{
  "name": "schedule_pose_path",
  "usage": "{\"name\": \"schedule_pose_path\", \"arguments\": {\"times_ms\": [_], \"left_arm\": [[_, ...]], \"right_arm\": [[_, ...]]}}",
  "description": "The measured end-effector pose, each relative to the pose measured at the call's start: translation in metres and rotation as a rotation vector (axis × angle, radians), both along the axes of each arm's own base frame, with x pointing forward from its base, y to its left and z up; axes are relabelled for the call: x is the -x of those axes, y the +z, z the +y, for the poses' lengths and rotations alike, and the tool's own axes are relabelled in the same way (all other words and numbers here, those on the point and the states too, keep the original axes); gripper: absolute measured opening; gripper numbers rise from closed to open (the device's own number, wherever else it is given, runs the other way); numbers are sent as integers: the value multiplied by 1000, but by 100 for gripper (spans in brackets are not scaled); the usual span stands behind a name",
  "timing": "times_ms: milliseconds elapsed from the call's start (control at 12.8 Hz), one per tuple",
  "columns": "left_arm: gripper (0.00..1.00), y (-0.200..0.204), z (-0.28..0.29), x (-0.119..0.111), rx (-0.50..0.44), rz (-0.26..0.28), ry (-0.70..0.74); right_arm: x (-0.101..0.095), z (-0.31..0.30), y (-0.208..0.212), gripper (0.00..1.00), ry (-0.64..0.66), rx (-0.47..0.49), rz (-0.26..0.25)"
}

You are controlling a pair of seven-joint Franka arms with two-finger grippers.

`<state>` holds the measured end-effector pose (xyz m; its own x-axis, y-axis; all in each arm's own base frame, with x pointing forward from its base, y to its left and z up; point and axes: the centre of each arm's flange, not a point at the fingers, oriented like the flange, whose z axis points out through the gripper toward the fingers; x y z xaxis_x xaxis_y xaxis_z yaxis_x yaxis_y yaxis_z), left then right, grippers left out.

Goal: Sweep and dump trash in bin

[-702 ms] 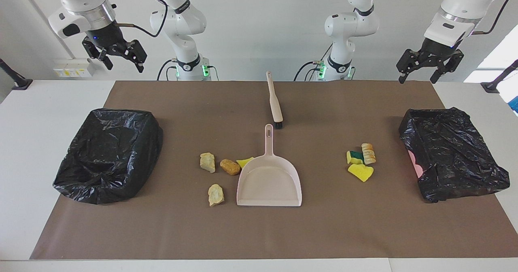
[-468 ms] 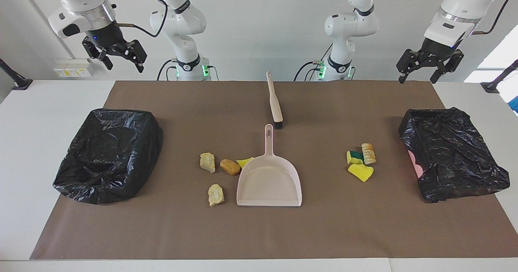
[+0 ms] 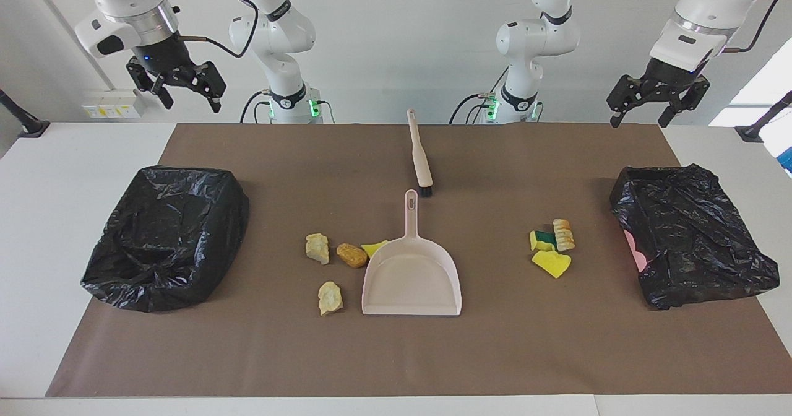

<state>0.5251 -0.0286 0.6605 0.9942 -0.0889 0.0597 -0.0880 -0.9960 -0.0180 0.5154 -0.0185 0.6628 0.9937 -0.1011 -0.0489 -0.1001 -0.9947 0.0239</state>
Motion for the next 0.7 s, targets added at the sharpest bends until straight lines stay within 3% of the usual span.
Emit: {"name": "schedule_pose_path", "arguments": {"times_ms": [468, 702], "left_arm": [[100, -8, -10, 9, 28, 30, -13], [100, -26, -44, 24, 24, 74, -35]], "right_arm": [[0, 0, -2, 100, 0, 0, 5], [0, 0, -2, 100, 1, 0, 5]]}}
